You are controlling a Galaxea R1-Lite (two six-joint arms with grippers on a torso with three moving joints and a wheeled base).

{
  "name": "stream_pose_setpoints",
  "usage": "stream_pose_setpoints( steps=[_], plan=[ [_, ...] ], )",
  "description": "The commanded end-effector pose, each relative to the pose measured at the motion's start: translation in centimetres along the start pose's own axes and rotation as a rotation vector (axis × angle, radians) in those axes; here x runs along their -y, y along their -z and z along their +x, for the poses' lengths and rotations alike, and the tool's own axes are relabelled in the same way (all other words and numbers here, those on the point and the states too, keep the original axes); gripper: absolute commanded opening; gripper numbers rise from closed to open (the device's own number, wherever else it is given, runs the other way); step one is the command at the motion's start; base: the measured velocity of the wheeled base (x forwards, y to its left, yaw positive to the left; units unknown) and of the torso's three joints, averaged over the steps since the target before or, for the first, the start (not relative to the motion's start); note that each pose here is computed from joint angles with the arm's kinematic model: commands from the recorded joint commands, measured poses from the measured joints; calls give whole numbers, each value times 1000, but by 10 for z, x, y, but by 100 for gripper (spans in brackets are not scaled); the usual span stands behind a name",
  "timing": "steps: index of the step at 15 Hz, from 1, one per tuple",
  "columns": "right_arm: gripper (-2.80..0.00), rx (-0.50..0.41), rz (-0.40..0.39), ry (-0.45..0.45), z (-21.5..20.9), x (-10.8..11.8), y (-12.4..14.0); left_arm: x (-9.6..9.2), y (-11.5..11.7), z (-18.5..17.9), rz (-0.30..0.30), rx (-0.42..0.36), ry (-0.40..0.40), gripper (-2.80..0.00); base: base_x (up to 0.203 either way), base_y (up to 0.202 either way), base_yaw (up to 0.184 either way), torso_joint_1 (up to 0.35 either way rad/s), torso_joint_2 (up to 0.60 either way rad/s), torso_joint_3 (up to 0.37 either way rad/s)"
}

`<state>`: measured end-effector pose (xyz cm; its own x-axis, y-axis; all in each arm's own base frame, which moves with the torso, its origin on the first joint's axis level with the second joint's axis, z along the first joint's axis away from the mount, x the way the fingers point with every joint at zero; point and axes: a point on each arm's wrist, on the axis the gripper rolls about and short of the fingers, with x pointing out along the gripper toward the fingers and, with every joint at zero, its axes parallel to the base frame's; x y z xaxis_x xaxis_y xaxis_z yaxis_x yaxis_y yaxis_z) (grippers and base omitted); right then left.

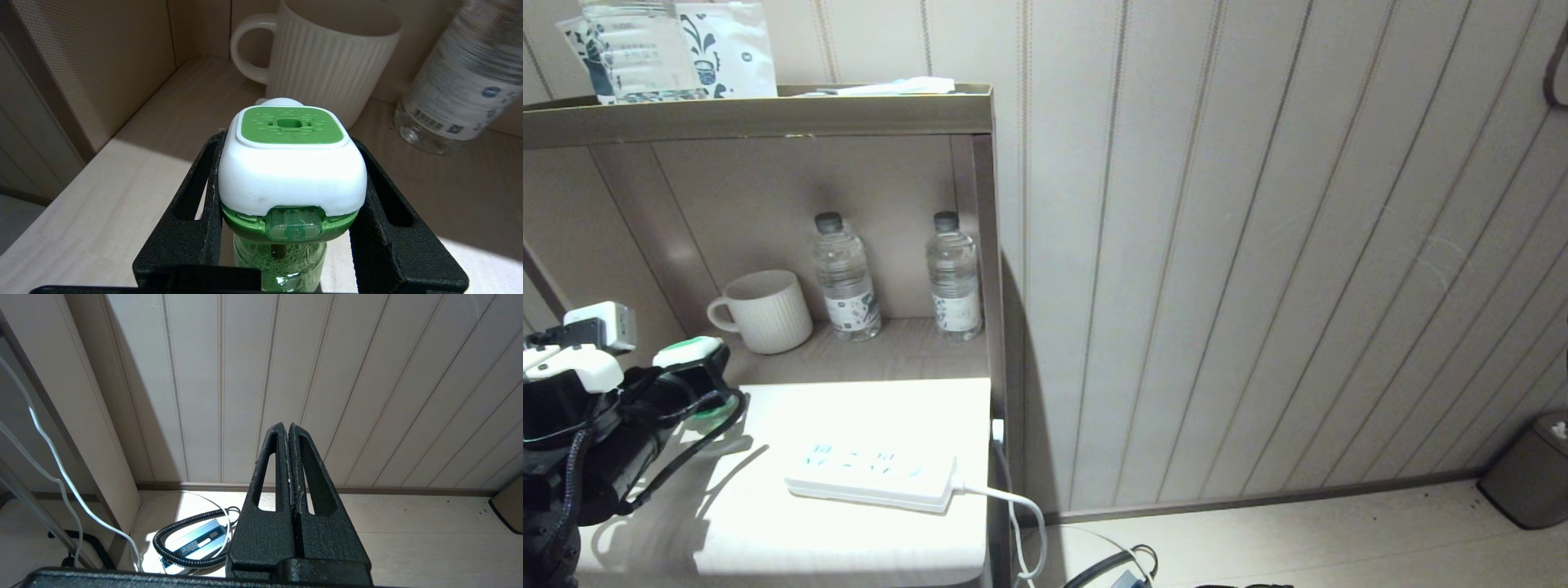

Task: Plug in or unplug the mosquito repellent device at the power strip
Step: Place the mosquito repellent liquid on the table

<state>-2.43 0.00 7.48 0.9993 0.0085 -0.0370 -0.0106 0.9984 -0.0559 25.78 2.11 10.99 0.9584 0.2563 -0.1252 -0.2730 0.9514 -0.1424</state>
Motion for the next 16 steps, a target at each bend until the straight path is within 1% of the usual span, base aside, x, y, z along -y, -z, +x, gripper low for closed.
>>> stream_pose_setpoints(
  steps=[1,7,10,14,16],
  plan=[
    [-280,-1,-1,-1,0,0,0,-1,6,8,2,-17,-13,-280,0,0,0,0,0,0],
    [-280,-1,-1,-1,0,0,0,0,14,19,8,-30,-42,-280,0,0,0,0,0,0],
    [-280,-1,-1,-1,0,0,0,0,15,19,9,-33,-55,-280,0,0,0,0,0,0],
    [-280,-1,-1,-1,0,0,0,4,17,16,17,-40,-44,-280,0,0,0,0,0,0],
    [-280,-1,-1,-1,0,0,0,6,15,15,24,-29,-62,-280,0,0,0,0,0,0]
  ],
)
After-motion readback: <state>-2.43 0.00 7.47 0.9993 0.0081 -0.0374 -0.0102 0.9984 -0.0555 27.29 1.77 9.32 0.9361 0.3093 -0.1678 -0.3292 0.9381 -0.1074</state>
